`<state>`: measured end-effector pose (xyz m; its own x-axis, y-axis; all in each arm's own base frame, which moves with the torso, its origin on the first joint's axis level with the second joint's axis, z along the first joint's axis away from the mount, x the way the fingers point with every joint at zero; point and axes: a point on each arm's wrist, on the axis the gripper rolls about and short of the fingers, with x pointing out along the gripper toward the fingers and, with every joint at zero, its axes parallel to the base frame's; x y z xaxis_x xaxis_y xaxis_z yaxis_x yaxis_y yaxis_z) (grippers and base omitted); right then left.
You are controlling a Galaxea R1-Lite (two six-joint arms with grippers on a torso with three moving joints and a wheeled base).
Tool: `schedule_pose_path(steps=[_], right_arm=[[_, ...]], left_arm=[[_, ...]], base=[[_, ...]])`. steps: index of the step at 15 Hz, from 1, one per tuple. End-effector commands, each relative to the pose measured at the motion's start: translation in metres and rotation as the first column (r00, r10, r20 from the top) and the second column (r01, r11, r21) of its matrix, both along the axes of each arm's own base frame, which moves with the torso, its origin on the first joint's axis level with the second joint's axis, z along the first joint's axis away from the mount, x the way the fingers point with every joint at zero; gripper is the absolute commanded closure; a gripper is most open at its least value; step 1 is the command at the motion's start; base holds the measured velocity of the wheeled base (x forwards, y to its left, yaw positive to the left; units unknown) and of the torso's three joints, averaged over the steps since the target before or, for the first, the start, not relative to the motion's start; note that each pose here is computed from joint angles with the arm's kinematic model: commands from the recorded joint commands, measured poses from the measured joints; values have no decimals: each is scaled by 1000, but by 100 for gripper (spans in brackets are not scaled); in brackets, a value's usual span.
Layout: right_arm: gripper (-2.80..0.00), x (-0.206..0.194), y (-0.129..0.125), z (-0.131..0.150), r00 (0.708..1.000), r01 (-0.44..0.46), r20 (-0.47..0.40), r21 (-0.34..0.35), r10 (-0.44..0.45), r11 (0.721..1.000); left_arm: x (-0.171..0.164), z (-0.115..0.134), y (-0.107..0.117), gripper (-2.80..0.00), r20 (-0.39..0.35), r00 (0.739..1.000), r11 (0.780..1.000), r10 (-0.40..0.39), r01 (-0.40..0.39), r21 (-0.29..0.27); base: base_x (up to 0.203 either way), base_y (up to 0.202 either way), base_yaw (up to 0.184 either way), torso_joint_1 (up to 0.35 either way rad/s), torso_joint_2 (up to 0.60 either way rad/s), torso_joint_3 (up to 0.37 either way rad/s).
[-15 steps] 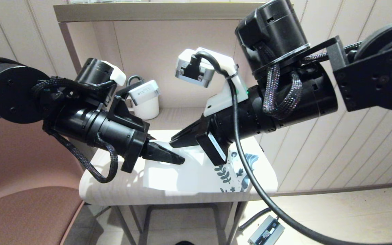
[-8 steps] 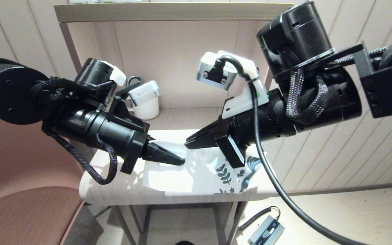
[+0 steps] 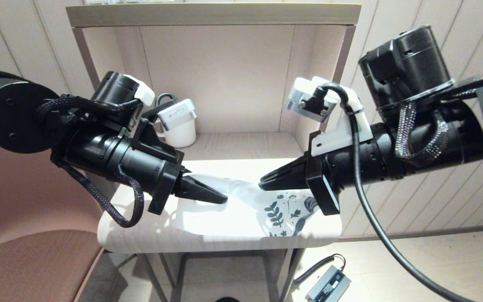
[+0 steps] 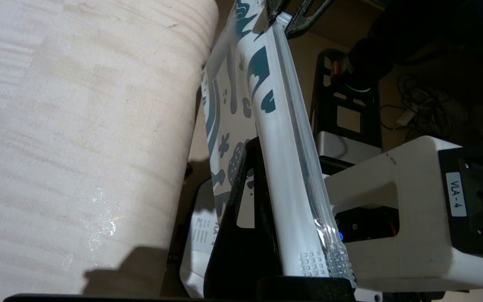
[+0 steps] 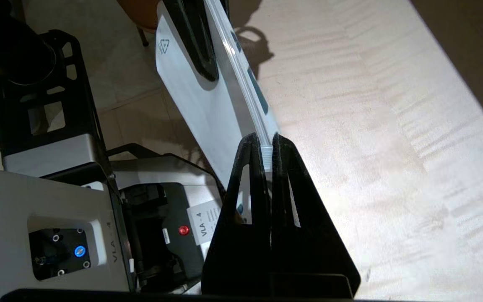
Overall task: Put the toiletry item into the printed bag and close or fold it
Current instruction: Close the strorage bag and place it on the desk
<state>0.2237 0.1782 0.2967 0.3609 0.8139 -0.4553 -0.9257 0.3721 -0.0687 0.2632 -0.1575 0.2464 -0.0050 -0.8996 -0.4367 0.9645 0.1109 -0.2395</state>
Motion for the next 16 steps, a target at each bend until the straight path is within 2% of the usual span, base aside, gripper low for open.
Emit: schedule_pose_path(steps=[1,7,16], right_arm=[[0,-5,-14,-2,1000,16,-10,2,-16,1000],[0,-10,-51,-14,995,94,-21,19,-94,995],[0,-28,-90,-28,987,158,-44,24,-157,987]], left_arm=[[-1,0,0,0,-1,1000,1000,-6,6,-3],[-1,0,0,0,-2,1000,1000,-6,6,-2],[-1,-1,0,0,-3,1000,1000,-6,6,-2]], base=[[0,0,0,0,0,0],[0,0,0,0,0,0],[0,0,0,0,0,0]])
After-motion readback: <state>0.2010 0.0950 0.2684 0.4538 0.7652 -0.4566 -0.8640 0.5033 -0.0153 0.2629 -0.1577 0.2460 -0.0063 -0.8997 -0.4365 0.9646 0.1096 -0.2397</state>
